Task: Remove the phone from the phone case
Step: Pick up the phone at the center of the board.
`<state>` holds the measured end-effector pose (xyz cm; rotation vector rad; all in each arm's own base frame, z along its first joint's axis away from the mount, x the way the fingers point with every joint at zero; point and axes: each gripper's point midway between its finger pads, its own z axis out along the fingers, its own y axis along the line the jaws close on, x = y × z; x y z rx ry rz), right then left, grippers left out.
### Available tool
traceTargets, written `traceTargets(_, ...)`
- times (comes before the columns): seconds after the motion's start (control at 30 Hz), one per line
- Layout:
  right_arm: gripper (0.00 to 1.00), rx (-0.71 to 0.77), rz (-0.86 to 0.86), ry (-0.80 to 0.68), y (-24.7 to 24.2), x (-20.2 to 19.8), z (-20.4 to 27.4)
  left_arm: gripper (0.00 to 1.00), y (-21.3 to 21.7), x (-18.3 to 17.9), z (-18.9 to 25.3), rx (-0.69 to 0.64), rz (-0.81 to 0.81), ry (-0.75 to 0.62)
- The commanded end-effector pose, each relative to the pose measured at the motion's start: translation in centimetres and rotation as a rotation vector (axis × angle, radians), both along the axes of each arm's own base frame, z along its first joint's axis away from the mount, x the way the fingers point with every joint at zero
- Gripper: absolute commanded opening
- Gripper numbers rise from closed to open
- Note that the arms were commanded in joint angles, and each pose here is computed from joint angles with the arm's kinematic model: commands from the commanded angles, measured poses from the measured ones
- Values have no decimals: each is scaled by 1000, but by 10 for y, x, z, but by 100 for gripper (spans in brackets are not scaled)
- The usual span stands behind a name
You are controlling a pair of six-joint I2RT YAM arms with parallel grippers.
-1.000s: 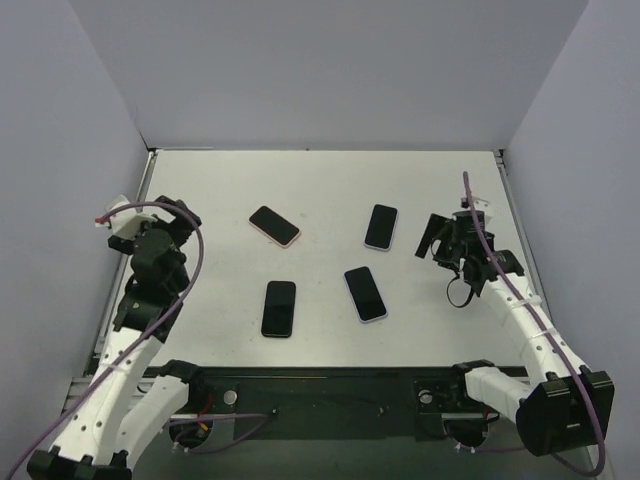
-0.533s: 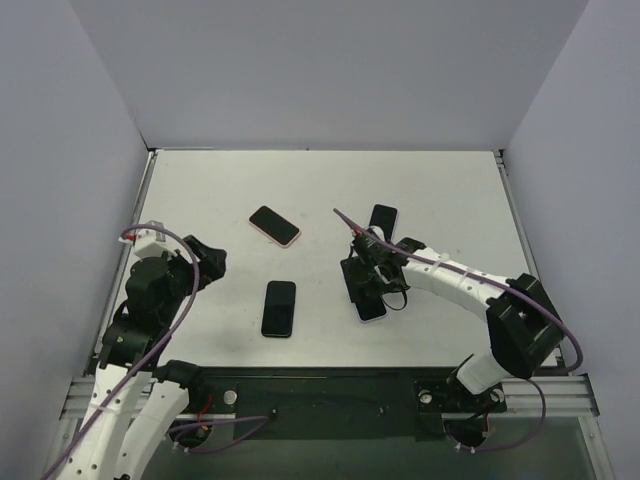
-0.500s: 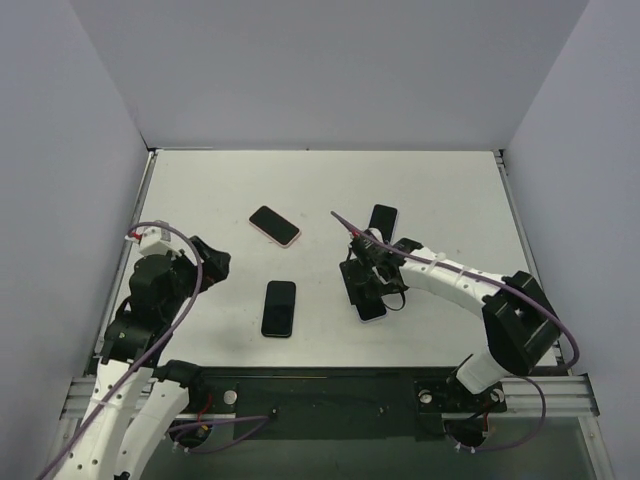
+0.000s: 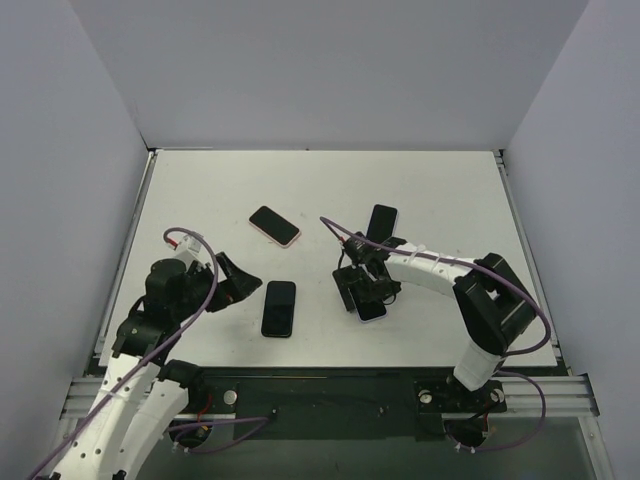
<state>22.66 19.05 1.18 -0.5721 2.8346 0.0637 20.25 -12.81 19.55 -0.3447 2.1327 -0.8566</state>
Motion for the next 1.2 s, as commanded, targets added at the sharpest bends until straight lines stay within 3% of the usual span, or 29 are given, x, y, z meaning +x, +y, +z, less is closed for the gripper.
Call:
traceTargets(0.0, 91, 21, -22, 34, 4, 0, -4, 98, -27, -7, 2, -92, -105, 27)
traceTargets(0.23, 68, -1, -37, 49, 0, -2, -15, 98, -44, -13, -12, -127, -112, 99)
traceTargets(0.5, 3, 110, -45, -82, 16, 3, -6, 98, -78, -13, -41, -251, -95, 230)
traceTargets(0.67, 0, 231, -70, -186, 21, 2, 15, 98, -109, -9, -36, -364, -96, 211)
traceTargets(0.77, 0, 345, -77, -235, 25, -5, 26, 98, -121, -5, -50, -329, -78, 258)
traceTargets(0.9, 0, 526, -74, -317, 37, -9, 66, 98, -135, 10, -46, -306, -58, 207)
traceTargets(1.17, 0, 747, -108, -275, 56, -35, 100, 98, -172, 16, -25, -346, -87, 93)
